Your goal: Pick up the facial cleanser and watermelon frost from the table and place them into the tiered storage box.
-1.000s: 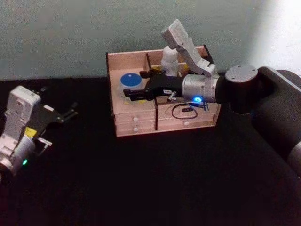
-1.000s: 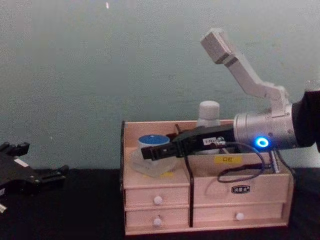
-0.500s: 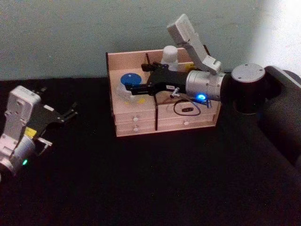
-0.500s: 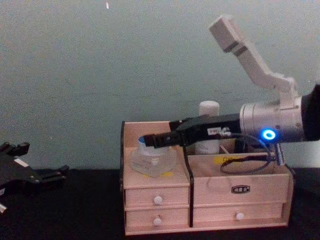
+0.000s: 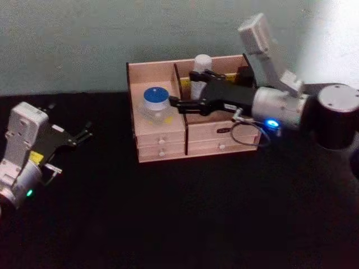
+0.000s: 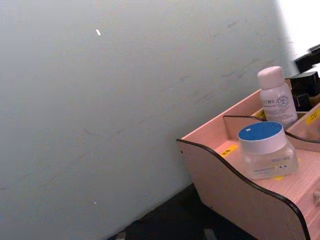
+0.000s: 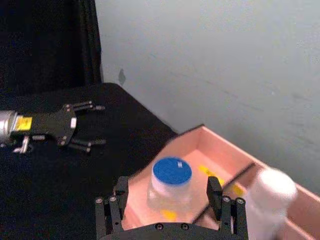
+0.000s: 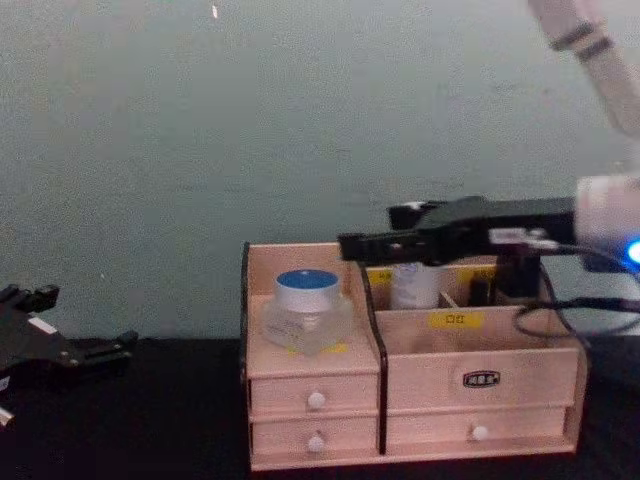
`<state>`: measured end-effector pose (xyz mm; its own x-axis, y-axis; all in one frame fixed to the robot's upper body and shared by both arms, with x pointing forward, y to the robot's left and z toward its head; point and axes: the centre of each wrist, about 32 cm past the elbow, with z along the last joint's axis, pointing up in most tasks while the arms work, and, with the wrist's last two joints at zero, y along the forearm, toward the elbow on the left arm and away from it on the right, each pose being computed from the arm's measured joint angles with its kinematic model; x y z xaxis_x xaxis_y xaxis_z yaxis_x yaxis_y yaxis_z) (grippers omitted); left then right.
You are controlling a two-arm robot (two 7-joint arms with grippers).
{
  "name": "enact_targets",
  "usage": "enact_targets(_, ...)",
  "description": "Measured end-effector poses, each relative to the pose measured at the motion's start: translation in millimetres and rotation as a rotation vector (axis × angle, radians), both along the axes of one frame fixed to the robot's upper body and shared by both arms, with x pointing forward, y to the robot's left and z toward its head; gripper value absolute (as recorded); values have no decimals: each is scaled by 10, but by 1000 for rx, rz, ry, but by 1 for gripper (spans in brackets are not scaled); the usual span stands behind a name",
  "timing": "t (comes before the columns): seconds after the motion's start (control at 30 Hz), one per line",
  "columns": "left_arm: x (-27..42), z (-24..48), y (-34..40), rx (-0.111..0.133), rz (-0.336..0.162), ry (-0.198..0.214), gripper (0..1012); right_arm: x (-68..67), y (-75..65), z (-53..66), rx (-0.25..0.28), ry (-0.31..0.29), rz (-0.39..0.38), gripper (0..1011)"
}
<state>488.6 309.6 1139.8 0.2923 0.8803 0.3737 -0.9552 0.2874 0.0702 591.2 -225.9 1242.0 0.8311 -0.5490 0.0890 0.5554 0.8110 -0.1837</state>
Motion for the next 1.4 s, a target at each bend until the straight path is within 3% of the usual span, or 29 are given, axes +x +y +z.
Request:
enact_targets(0.37, 0, 0, 0, 0, 0, 0, 1001, -400, -575, 20, -53, 42, -85, 1002)
enact_targets(0.47, 0, 0, 0, 0, 0, 0, 1001, -534, -797, 29, -70, 54, -179, 1002)
enact_targets(0.5, 0, 0, 0, 0, 0, 0, 1001, -534, -797, 29, -70, 54, -179, 1002)
enact_targets(0.63, 0, 0, 0, 0, 0, 0, 1001, -683, -967, 3, -99, 9, -351, 1003)
enact_targets(0.83, 0, 0, 0, 0, 0, 0, 1001, -765, -1023, -129, -118, -43, -585, 1002)
enact_targets(0.93, 0, 0, 0, 0, 0, 0, 1001, -780, -988, -286, -132, -77, -716, 1002)
enact_targets(1.03, 0, 0, 0, 0, 0, 0, 1001, -785, -946, -434, -136, -109, -792, 1002)
enact_targets(1.27, 0, 0, 0, 0, 0, 0, 1001, -783, -864, -750, -135, -144, -889, 1002)
enact_targets(1.4, 0, 0, 0, 0, 0, 0, 1001, -781, -837, -823, -133, -136, -904, 1003)
